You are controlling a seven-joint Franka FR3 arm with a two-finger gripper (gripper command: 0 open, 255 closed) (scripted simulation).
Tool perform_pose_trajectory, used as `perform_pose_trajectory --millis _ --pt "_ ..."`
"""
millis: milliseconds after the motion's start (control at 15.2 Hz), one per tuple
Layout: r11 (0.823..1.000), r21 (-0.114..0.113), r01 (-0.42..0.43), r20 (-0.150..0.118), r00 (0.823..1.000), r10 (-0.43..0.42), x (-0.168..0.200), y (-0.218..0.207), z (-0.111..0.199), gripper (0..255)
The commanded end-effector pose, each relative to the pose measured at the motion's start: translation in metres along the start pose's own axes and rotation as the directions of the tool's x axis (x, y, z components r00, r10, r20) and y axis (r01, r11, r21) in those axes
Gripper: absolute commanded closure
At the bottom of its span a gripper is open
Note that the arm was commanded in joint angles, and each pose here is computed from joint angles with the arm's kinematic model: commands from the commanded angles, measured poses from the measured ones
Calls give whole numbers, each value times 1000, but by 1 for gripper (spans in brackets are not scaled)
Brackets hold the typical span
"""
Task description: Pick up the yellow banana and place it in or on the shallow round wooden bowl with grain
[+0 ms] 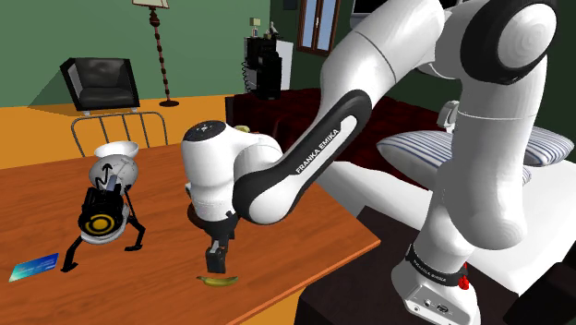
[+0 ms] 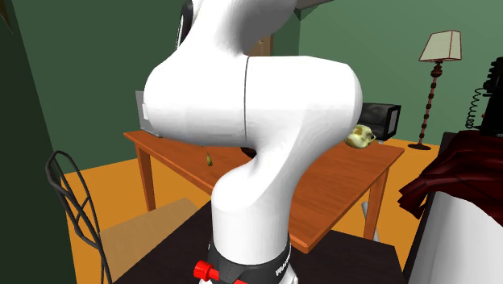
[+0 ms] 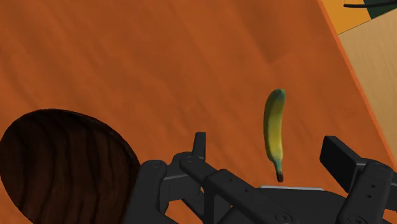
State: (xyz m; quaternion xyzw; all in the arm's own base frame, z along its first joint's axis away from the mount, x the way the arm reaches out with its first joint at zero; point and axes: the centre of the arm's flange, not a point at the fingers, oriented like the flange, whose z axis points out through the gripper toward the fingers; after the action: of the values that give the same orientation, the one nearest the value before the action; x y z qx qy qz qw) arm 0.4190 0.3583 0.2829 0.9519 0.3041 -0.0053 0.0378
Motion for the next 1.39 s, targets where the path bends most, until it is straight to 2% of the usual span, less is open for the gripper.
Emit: perform_pose_trajectory --millis 0,594,1122,1188,1320 --pt "999 0 39 3 999 -39 10 -18 16 0" --pt "998 0 57 5 998 -57 14 -27 63 0" --pt "998 0 57 5 998 -57 14 -27 63 0" --pt "998 0 57 5 998 -57 14 -27 63 255" --pt "998 0 57 5 998 -57 14 -27 63 255"
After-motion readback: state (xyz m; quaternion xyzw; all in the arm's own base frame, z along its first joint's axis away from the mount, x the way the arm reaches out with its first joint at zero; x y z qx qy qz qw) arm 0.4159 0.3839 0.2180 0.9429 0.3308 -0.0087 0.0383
